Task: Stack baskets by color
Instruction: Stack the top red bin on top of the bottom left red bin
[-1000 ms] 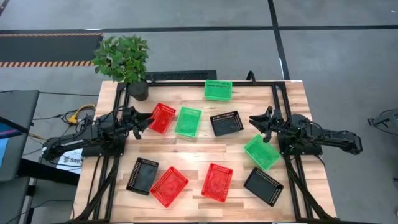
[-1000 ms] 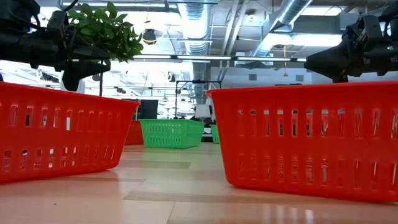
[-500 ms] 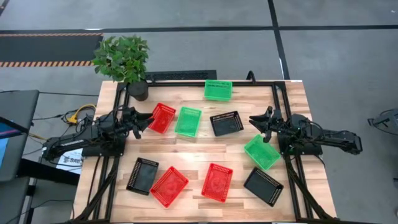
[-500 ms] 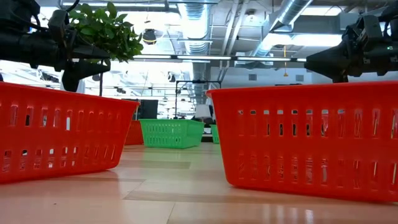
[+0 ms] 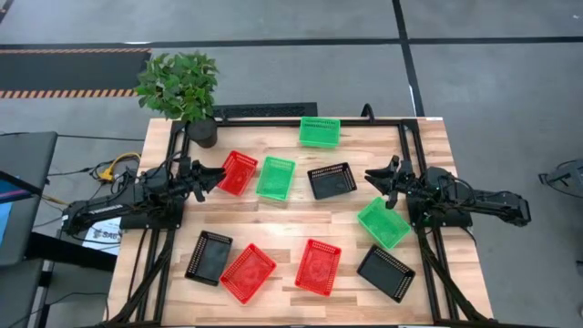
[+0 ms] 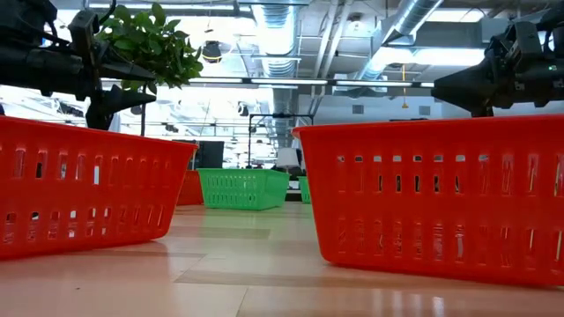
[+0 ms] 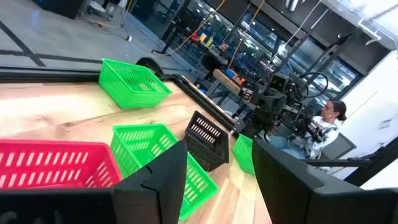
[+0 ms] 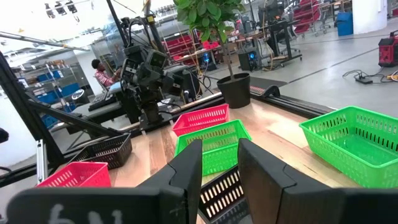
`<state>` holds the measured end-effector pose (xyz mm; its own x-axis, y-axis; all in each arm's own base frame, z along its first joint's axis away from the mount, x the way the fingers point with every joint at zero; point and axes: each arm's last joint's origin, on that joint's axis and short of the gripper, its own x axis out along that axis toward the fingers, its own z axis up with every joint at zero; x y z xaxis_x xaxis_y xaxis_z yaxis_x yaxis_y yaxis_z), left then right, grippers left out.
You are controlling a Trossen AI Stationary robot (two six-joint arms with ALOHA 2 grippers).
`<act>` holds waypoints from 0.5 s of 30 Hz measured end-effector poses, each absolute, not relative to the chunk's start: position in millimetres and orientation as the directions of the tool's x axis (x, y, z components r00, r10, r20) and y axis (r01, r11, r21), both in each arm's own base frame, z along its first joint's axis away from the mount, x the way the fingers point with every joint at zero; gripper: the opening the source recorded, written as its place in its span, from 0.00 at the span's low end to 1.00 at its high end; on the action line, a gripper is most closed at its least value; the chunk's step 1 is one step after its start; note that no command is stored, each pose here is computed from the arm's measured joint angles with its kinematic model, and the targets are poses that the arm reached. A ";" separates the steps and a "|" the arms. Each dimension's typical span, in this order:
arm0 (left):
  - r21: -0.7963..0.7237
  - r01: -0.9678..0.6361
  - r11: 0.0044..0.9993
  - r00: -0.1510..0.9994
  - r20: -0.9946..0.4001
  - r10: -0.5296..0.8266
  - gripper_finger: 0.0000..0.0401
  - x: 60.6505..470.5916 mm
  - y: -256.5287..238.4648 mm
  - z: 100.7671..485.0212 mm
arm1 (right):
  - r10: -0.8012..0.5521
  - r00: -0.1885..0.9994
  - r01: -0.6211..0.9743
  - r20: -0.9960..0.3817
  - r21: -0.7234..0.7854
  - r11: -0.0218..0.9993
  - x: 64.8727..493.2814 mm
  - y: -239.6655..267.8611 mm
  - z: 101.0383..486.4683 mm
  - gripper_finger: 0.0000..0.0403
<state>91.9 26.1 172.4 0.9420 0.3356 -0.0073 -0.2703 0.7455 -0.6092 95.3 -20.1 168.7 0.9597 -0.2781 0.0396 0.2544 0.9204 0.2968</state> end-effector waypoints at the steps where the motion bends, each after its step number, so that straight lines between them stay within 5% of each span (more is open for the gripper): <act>1: -0.621 -0.257 0.740 0.942 0.010 0.335 0.42 92.1 26.2 173.4 | -0.278 0.960 0.255 0.039 0.296 0.921 95.3 -20.1 168.6 0.31; 8: -0.791 0.010 0.611 0.916 0.253 0.313 0.42 89.2 25.0 197.0 | -0.278 0.960 0.254 0.040 0.296 0.921 95.3 -20.1 168.7 0.31; 15: -0.800 0.253 0.544 0.903 0.397 0.164 0.42 86.7 18.4 226.3 | -0.278 0.959 0.248 0.049 0.322 0.914 95.3 -20.1 169.5 0.31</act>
<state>86.7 18.4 226.3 0.9029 0.1641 0.3973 0.2533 0.5436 -0.8002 95.3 -20.1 169.5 0.9594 -0.2779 0.0491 0.2482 0.9137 0.3219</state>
